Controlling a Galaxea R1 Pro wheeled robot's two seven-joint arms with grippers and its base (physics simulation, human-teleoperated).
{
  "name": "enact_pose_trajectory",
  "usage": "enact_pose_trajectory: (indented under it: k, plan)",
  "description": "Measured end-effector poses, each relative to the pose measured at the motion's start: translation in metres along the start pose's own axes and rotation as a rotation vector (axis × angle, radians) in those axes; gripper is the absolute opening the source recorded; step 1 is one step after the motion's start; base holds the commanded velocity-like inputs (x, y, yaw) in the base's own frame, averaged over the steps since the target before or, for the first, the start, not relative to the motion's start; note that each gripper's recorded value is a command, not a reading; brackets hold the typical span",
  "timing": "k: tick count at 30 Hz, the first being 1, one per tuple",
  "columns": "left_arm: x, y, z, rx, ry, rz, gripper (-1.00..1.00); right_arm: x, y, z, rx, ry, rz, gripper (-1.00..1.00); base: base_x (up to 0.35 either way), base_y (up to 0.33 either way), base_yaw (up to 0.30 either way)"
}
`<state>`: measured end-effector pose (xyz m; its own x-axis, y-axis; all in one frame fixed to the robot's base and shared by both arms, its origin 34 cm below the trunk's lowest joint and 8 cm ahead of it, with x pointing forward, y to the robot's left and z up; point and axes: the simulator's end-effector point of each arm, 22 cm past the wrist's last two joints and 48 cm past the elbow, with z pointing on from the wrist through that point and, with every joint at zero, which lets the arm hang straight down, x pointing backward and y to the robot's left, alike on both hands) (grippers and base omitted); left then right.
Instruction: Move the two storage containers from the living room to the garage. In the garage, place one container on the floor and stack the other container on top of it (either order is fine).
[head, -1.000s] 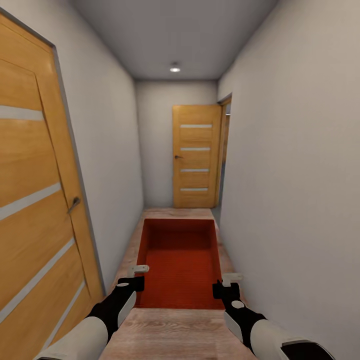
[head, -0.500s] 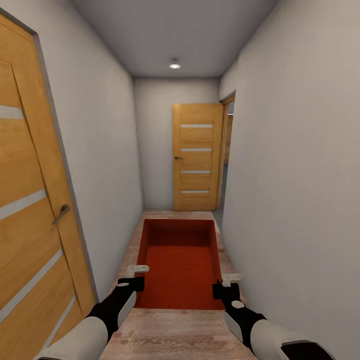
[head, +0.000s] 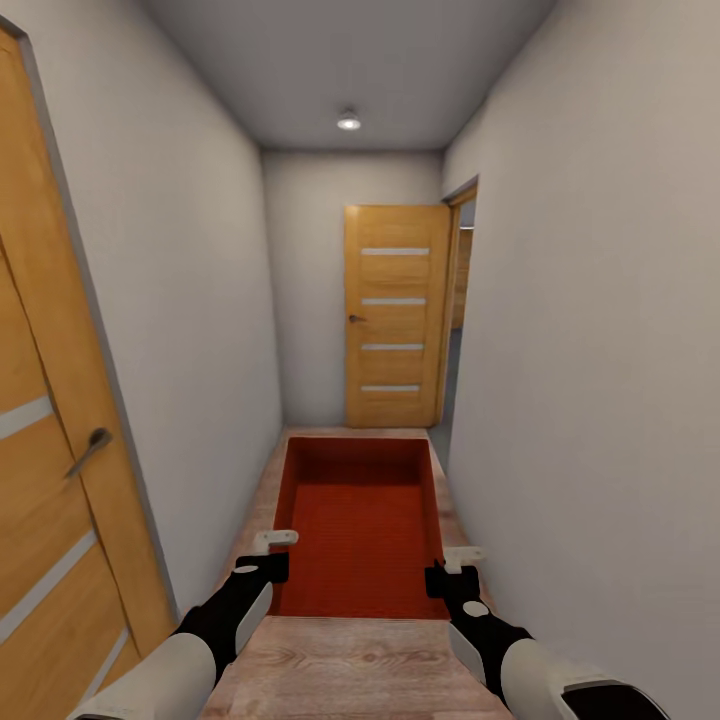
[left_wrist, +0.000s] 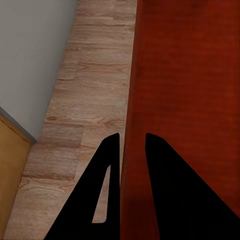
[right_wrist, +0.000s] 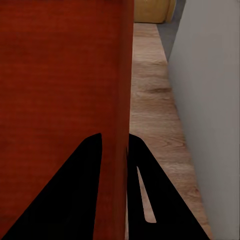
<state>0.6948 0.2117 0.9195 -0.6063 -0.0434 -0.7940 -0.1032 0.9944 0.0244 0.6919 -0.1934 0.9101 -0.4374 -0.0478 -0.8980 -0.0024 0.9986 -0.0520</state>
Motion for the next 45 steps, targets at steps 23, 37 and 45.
enact_pose_trajectory:
  k: [23,37,45]
  plan:
    - [0.0,-0.0001,0.0,0.0,0.0,0.0,-1.0,0.0002,-0.0001,0.0,0.0,0.001,0.0,-1.0,0.322,0.071,0.0]
    - [0.001,0.0001,0.0,-0.001,0.005,0.001,-1.0,0.0012,0.0002,0.0,-0.001,0.005,0.0,-1.0,0.322,0.113,0.0]
    - [0.0005,0.0,0.0,0.0,0.001,0.0,-1.0,0.0003,0.0,0.0,0.0,0.001,-0.001,-1.0,0.322,0.086,0.0]
